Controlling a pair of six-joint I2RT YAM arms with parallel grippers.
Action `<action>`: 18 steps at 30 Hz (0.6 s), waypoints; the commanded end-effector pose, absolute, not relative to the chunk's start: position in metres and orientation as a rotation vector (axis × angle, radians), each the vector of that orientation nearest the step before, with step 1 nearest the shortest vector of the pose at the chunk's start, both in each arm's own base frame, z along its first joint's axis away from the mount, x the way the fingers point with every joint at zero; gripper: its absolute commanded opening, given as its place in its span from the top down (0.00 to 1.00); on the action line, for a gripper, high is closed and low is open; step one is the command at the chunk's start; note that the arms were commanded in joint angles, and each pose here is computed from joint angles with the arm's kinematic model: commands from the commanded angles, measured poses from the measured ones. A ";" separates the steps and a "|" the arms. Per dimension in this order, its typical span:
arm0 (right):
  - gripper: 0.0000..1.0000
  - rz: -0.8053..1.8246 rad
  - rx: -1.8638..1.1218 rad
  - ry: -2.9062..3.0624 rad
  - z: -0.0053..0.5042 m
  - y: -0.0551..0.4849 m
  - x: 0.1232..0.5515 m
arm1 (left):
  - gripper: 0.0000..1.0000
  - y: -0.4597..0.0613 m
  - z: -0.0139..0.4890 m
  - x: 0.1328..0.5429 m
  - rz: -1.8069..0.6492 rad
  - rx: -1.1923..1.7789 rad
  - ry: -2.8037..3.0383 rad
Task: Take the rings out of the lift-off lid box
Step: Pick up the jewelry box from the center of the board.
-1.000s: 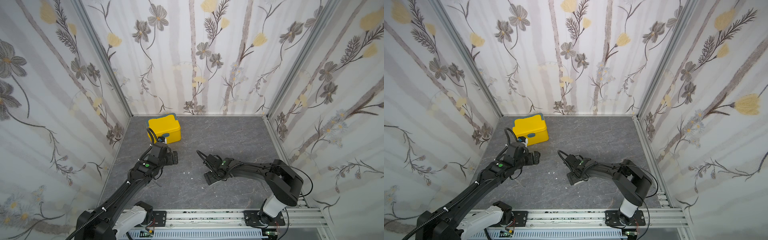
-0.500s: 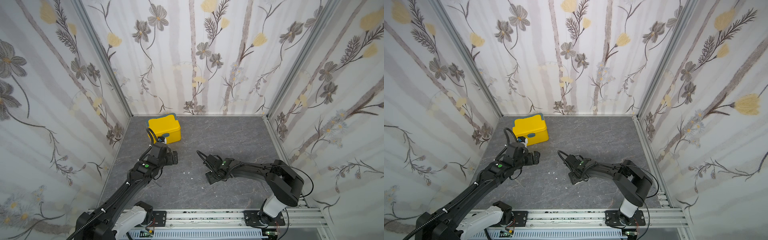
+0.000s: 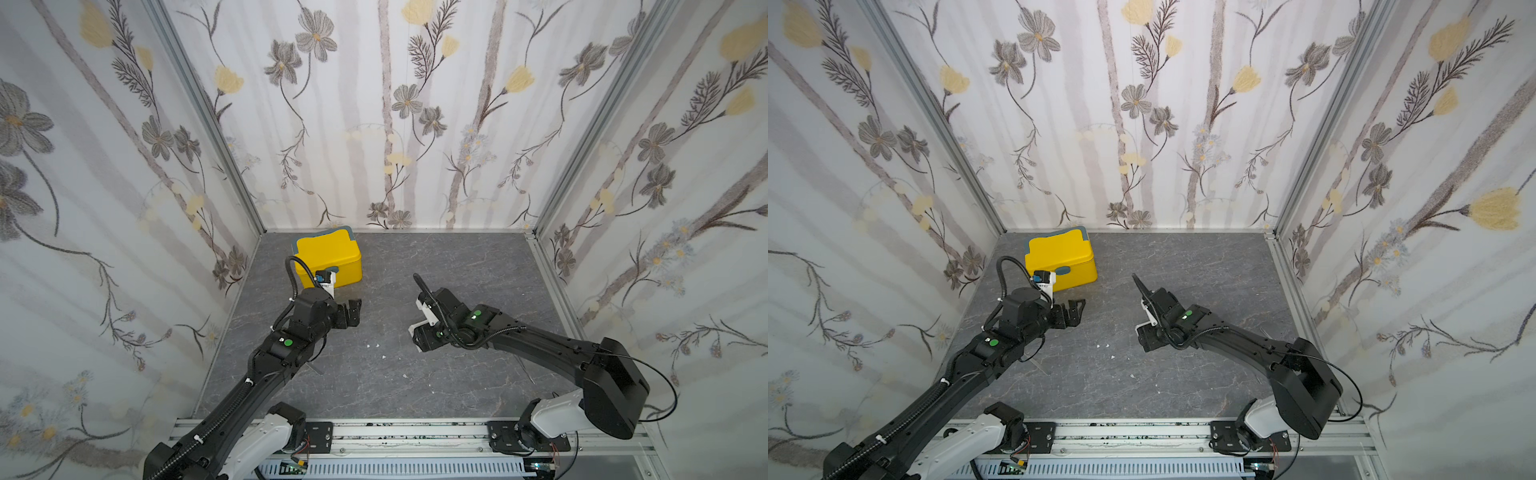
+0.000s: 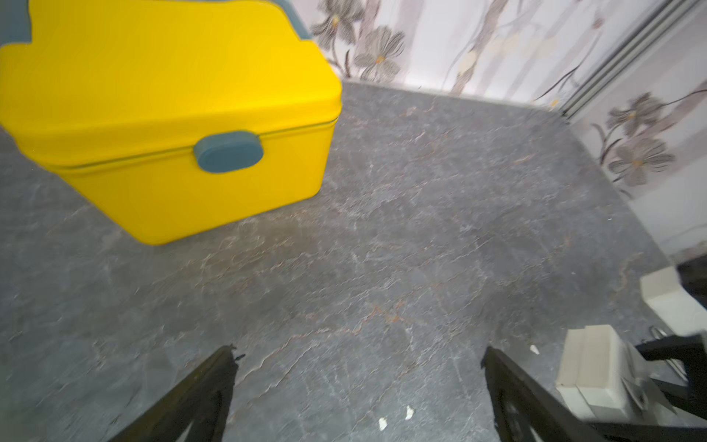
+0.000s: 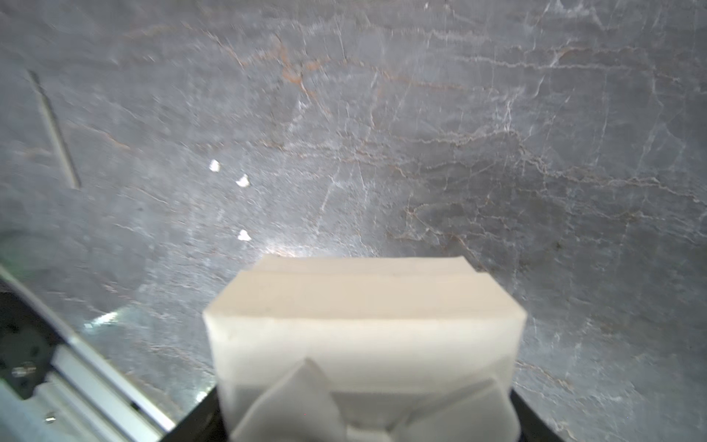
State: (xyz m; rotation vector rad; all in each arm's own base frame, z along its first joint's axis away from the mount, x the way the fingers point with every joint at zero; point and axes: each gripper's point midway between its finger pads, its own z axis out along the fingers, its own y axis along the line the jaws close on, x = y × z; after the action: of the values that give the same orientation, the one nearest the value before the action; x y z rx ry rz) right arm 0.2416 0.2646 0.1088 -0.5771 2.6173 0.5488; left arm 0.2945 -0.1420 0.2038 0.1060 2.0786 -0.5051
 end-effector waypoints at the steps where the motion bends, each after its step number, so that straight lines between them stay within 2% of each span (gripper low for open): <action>1: 0.29 0.857 -0.622 2.522 0.135 0.283 0.238 | 0.00 -0.171 0.255 0.294 -0.669 0.233 1.812; 5: 0.29 1.110 -0.614 2.414 0.167 0.284 0.238 | 0.00 -0.206 0.257 0.263 -0.703 0.527 1.627; 8: 0.28 1.247 -0.610 2.341 0.189 0.283 0.238 | 0.00 -0.225 0.246 0.243 -0.640 0.693 1.510; 18: 0.27 1.438 -0.592 2.216 0.228 0.272 0.244 | 0.00 -0.236 0.228 0.217 -0.570 0.841 1.308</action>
State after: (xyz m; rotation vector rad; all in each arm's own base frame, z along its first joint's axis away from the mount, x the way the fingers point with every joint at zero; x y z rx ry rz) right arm 0.2500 0.2647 0.2066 -0.5274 2.3029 1.3253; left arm 0.2222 -0.2305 0.2014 0.7997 1.4727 -0.5938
